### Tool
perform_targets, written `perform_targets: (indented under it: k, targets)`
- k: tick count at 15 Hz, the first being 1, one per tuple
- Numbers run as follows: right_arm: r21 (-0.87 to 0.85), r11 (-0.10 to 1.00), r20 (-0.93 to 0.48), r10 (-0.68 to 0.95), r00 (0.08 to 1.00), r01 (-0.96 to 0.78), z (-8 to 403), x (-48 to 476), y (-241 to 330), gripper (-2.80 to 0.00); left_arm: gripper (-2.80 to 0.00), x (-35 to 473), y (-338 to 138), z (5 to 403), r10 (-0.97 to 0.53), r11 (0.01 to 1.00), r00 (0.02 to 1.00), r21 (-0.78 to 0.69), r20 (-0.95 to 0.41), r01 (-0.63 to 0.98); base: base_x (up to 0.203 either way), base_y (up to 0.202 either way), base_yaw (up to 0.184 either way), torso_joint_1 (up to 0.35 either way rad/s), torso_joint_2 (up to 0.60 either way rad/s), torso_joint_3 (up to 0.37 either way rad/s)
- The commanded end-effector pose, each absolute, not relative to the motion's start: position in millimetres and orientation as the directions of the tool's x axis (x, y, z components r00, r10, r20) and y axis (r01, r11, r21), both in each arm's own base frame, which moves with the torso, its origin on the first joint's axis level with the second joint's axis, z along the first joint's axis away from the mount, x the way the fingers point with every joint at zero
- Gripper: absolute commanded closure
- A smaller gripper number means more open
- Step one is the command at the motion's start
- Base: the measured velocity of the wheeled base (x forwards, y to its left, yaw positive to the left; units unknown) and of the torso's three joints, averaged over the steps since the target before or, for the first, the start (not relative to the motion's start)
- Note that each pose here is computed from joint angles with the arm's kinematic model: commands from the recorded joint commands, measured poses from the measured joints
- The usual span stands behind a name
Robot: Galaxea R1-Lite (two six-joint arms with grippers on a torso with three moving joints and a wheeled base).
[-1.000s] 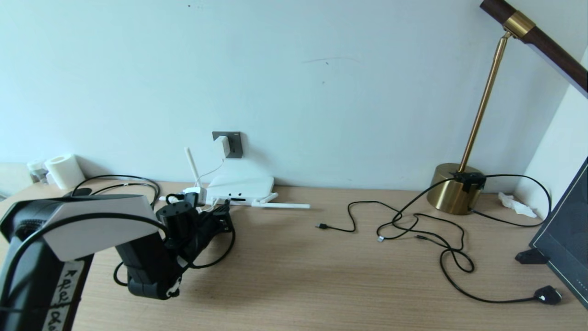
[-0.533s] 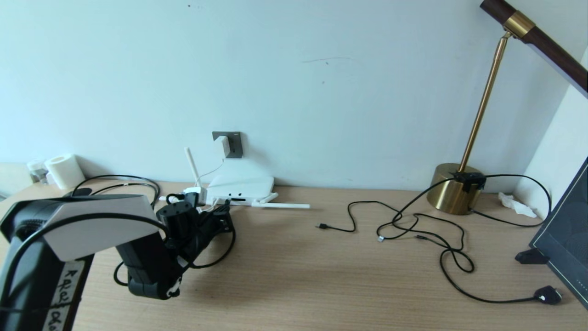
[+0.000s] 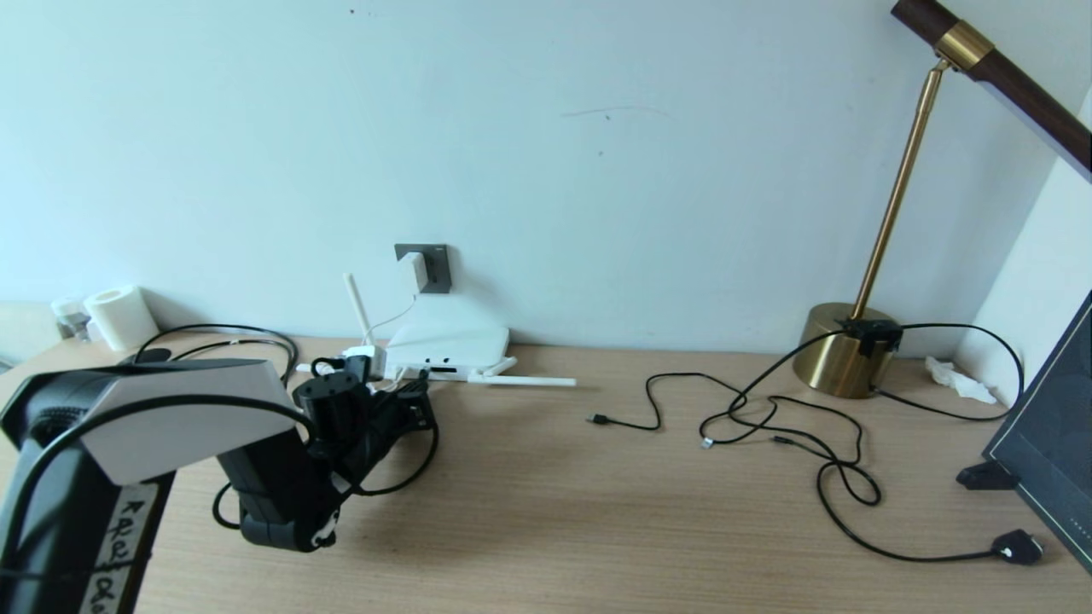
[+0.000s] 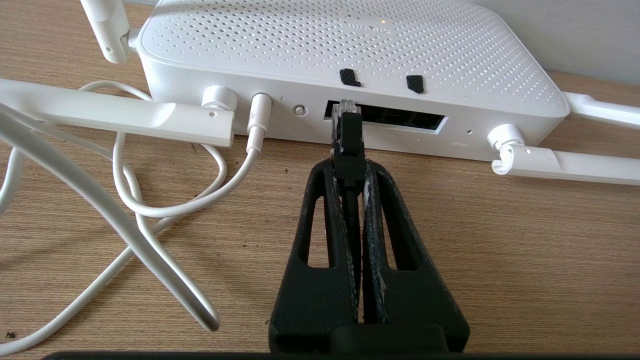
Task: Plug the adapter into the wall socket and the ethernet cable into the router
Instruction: Align cable and router interface, then plug cable into router interface
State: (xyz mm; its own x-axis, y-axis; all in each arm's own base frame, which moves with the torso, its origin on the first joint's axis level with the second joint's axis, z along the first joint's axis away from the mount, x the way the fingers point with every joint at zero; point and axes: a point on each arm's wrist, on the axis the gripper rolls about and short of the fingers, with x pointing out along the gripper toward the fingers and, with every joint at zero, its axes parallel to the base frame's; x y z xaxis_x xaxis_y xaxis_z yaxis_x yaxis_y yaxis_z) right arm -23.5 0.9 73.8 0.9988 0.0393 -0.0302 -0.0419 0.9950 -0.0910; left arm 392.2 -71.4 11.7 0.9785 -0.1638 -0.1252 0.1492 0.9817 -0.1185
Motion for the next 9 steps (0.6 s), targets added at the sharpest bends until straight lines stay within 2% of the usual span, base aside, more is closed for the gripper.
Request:
perform_targets:
  k: [1,9]
  targets:
    - [-0.092,0.995,-0.032,0.040,0.999,-0.043,73.7,-23.3,0.9,0.00,0.00,393.2,-71.0,13.0,-0.162,0.982,0.980,-0.120,-0.113,0.148,0.000,0.000,0.000,0.000,0.00,0.000]
    - [-0.092,0.995,-0.032,0.040,0.999,-0.043,73.7,-23.3,0.9,0.00,0.00,393.4,-69.8,11.5,-0.159,0.982,0.980,-0.120,-0.116,0.145,0.000,0.000,0.000,0.000,0.00,0.000]
